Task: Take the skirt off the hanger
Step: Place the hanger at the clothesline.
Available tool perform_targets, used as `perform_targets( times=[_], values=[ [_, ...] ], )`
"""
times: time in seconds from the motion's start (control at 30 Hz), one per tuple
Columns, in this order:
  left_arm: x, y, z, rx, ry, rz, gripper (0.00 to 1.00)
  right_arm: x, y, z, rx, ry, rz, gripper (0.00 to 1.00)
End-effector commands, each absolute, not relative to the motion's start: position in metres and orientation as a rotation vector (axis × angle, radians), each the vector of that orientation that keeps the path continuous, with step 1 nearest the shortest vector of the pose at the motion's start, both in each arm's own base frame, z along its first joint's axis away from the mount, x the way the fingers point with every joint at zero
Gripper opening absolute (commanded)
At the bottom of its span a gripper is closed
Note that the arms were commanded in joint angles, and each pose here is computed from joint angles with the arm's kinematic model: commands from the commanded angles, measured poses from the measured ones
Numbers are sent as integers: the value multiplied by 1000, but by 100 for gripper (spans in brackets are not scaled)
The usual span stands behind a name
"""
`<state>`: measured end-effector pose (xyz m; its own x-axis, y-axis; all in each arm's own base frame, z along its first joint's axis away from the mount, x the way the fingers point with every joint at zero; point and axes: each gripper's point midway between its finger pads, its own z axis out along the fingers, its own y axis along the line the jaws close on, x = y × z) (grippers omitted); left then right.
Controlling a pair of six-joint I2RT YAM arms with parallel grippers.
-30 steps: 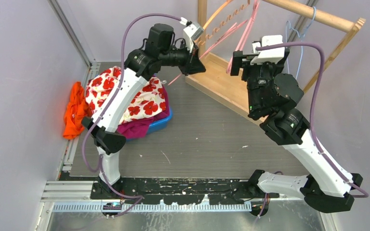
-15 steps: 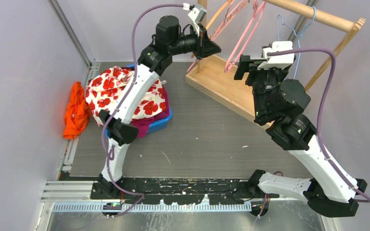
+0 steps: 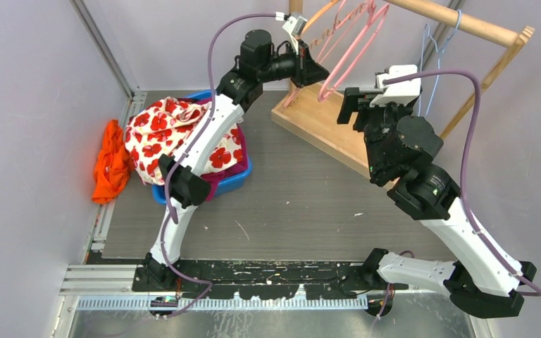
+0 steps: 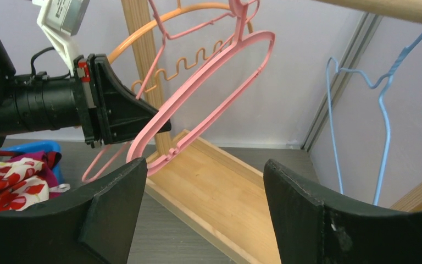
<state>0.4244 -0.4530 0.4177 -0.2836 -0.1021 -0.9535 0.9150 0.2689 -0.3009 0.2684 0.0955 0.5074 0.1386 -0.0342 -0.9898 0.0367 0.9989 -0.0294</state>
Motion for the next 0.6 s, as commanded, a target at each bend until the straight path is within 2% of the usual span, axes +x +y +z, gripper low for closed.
perform_targets(
  times=[0.0,0.3,0.57],
  values=[
    [400,-426,485,826,1327,-1187,0,265,105,486,-3,1494,31,82],
    [382,-385,470,880,1452,-1091,0,273,150,445,-98,1605,167,81],
    [345,-364,473,909,1496,-1107,0,290,227,423,-211,1688,395,80]
  ],
)
